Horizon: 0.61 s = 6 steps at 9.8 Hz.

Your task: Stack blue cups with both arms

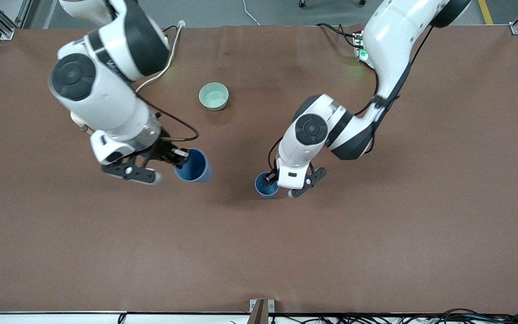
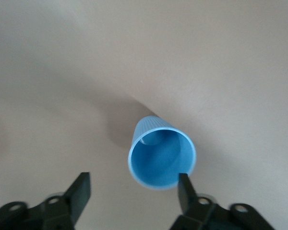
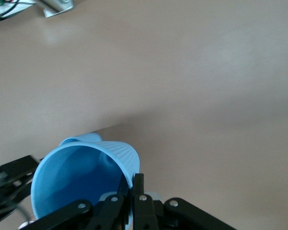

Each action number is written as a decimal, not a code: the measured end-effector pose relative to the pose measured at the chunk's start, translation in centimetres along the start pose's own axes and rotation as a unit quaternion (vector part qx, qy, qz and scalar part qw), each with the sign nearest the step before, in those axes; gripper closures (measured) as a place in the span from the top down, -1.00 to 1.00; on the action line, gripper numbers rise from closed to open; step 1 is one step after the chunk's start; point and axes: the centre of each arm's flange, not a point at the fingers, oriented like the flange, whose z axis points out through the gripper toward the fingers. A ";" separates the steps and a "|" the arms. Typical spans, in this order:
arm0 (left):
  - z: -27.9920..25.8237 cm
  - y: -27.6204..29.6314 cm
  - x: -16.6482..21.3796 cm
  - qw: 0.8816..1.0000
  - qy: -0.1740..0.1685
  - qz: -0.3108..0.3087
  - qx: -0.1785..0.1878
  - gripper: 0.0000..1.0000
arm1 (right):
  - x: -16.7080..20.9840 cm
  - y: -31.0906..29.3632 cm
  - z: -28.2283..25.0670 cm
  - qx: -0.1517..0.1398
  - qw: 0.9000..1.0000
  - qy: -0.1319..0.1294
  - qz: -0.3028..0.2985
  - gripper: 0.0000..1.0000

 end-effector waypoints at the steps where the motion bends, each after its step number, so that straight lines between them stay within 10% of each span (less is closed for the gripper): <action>1: -6.0 -0.8 0.1 1.000 0.018 0.005 -0.003 0.99 | -1.7 -2.6 1.9 0.008 1.000 0.005 0.005 -0.90; 6: -26.7 -12.6 9.1 0.993 0.084 0.078 0.020 1.00 | -5.1 -9.0 14.3 0.024 1.000 0.017 -0.003 -0.90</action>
